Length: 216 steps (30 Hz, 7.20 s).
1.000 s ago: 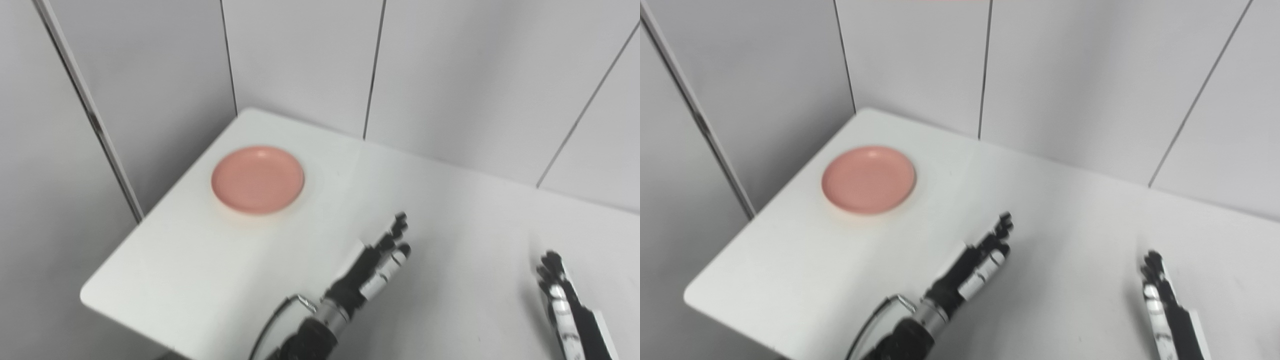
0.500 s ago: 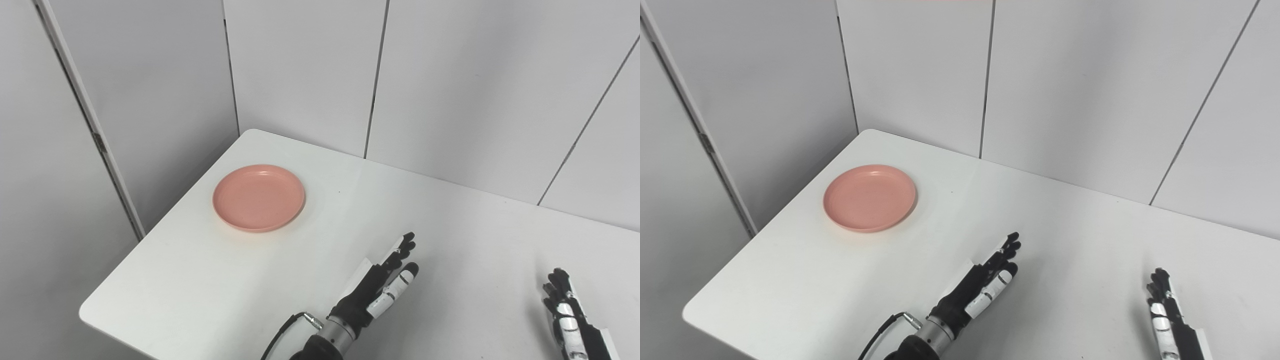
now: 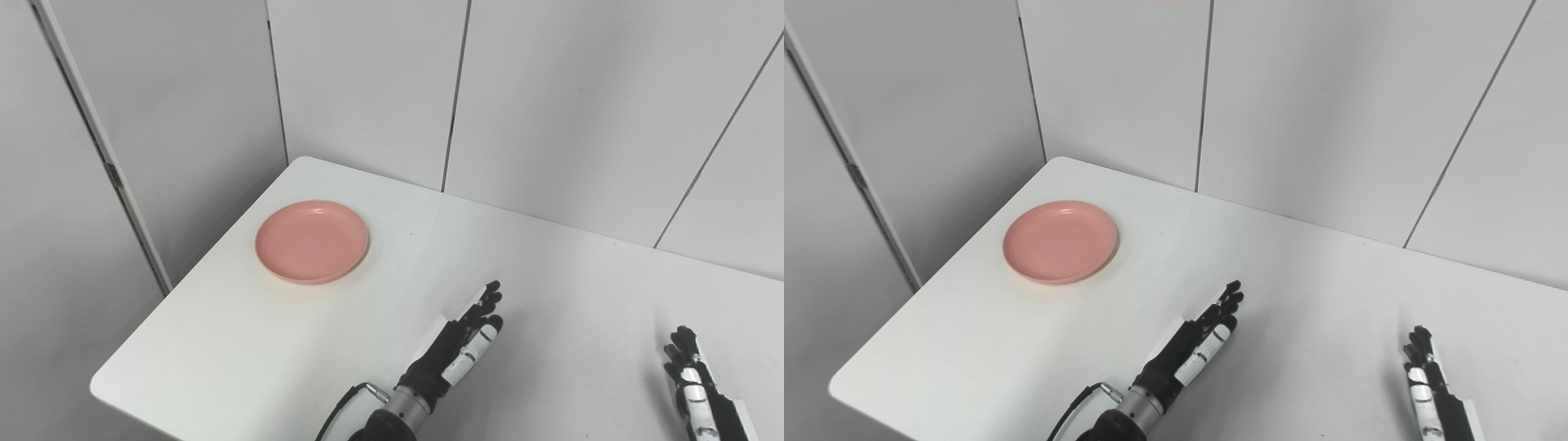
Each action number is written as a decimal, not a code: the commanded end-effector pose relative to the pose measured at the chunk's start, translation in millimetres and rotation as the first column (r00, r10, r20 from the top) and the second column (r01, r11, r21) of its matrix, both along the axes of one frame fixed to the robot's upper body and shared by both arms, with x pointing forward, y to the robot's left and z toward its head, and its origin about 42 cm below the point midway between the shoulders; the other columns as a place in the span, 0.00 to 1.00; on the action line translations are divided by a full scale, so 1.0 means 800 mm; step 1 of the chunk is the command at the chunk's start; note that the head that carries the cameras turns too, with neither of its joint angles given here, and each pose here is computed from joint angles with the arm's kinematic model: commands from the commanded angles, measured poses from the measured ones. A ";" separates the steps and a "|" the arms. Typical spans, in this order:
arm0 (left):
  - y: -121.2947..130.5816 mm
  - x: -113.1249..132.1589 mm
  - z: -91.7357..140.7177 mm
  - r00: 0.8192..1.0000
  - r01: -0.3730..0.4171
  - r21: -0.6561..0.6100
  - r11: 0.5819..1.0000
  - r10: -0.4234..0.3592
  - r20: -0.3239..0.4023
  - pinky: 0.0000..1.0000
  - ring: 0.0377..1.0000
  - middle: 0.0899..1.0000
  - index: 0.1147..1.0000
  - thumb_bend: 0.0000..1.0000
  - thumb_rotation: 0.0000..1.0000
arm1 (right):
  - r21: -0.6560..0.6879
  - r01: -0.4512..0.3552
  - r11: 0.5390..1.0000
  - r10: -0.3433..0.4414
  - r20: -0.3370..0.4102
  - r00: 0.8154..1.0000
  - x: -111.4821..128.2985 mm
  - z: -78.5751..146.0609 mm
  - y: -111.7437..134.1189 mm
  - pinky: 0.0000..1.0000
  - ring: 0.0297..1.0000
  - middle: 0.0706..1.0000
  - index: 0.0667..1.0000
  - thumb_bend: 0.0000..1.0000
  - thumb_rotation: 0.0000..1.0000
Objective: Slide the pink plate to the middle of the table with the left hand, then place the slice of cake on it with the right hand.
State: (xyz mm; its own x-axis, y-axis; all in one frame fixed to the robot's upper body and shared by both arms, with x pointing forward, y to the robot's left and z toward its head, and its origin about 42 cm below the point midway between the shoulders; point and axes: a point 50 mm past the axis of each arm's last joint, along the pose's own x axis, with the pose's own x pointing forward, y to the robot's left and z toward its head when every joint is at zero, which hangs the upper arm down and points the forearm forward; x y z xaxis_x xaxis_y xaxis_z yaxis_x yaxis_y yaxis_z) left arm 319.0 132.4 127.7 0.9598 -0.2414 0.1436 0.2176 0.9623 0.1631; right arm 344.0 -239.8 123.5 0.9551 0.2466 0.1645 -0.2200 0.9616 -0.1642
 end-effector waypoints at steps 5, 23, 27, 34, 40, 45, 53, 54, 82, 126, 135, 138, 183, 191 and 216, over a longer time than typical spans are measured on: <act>0.013 0.012 0.051 0.997 0.029 -0.037 0.999 -0.026 0.079 0.94 0.96 0.97 0.93 0.46 1.00 | 0.011 0.016 1.000 -0.015 -0.073 0.997 -0.016 -0.027 0.000 1.00 1.00 1.00 0.99 0.20 1.00; 0.087 0.031 0.198 0.957 -0.014 -0.157 0.987 0.059 0.285 0.88 0.89 0.90 0.88 0.48 1.00 | -0.007 0.007 1.000 -0.008 -0.056 0.998 -0.016 -0.027 -0.002 1.00 1.00 0.99 0.99 0.21 1.00; 0.115 0.035 0.218 0.937 -0.069 -0.166 0.984 0.121 0.329 0.89 0.88 0.89 0.87 0.46 1.00 | -0.012 0.009 1.000 -0.009 -0.060 0.998 -0.016 -0.026 -0.002 1.00 1.00 0.99 0.99 0.20 1.00; 0.166 0.040 0.228 0.912 -0.169 -0.209 0.963 0.233 0.337 0.89 0.88 0.89 0.87 0.43 1.00 | -0.007 0.002 1.000 -0.002 -0.059 0.998 -0.016 -0.028 -0.006 1.00 1.00 1.00 1.00 0.23 1.00; 0.210 0.043 0.235 0.881 -0.270 -0.213 0.939 0.330 0.339 0.89 0.88 0.88 0.86 0.44 1.00 | -0.004 0.008 1.000 -0.008 -0.070 0.998 -0.015 -0.028 -0.008 1.00 1.00 0.99 0.99 0.23 1.00; 0.246 0.047 0.241 0.855 -0.336 -0.230 0.913 0.398 0.332 0.89 0.89 0.89 0.87 0.43 1.00 | 0.003 -0.001 1.000 0.001 -0.068 0.998 -0.015 -0.027 -0.009 1.00 1.00 1.00 1.00 0.24 1.00; 0.302 0.052 0.244 0.816 -0.416 -0.264 0.870 0.485 0.314 0.88 0.87 0.88 0.86 0.42 1.00 | -0.015 0.000 1.000 -0.001 -0.056 0.998 -0.015 -0.027 -0.011 1.00 1.00 1.00 1.00 0.24 1.00; 0.309 0.051 0.245 0.807 -0.434 -0.258 0.863 0.500 0.315 0.89 0.88 0.89 0.87 0.41 1.00 | -0.015 -0.001 1.000 0.000 -0.057 0.998 -0.015 -0.026 -0.012 1.00 1.00 1.00 1.00 0.25 1.00; 0.404 0.047 0.201 0.760 -0.569 -0.287 0.771 0.626 0.174 0.92 0.91 0.92 0.89 0.40 1.00 | -0.007 -0.006 1.000 0.005 -0.051 0.999 -0.016 -0.026 -0.015 1.00 1.00 1.00 1.00 0.26 1.00; 0.407 0.088 0.098 0.767 -0.629 -0.309 0.714 0.636 -0.092 0.93 0.91 0.91 0.88 0.37 1.00 | -0.025 -0.015 1.000 0.014 -0.037 0.999 -0.023 -0.020 -0.017 1.00 1.00 1.00 1.00 0.26 1.00; 0.398 0.091 0.076 0.771 -0.634 -0.232 0.738 0.627 -0.114 0.90 0.90 0.90 0.89 0.37 1.00 | -0.023 -0.012 1.000 0.011 -0.048 0.999 -0.022 -0.019 -0.018 1.00 1.00 1.00 1.00 0.27 1.00; 0.391 0.092 0.070 0.777 -0.626 -0.240 0.742 0.618 -0.117 0.88 0.89 0.90 0.88 0.36 1.00 | -0.027 -0.013 1.000 0.012 -0.055 0.998 -0.023 -0.018 -0.018 1.00 1.00 1.00 1.00 0.29 1.00; 0.187 0.121 0.025 0.945 -0.299 -0.222 0.928 0.255 -0.207 0.91 0.91 0.91 0.89 0.38 1.00 | -0.084 -0.008 0.996 0.009 0.016 1.000 -0.040 -0.007 0.008 0.96 0.94 0.94 0.93 0.31 1.00; 0.148 0.123 0.017 0.952 -0.250 -0.213 0.945 0.199 -0.233 0.90 0.91 0.91 0.90 0.37 1.00 | -0.089 -0.002 0.996 0.004 0.020 1.000 -0.043 -0.008 0.018 0.95 0.94 0.93 0.93 0.32 1.00; 0.018 0.112 0.006 0.951 0.015 -0.282 0.959 -0.101 -0.293 0.90 0.91 0.92 0.91 0.39 1.00 | -0.126 0.019 0.992 -0.019 0.003 1.000 -0.048 0.002 0.069 0.92 0.93 0.93 0.93 0.36 1.00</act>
State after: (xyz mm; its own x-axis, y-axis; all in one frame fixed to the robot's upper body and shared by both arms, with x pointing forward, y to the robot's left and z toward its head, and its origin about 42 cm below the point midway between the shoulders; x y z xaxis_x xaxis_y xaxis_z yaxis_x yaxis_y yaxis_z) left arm 420.0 156.4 154.3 0.9685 -0.2474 0.0290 0.2489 0.9555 -0.1587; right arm 310.0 -189.5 128.2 0.9573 0.2382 0.1639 -0.1851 0.9404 -0.2854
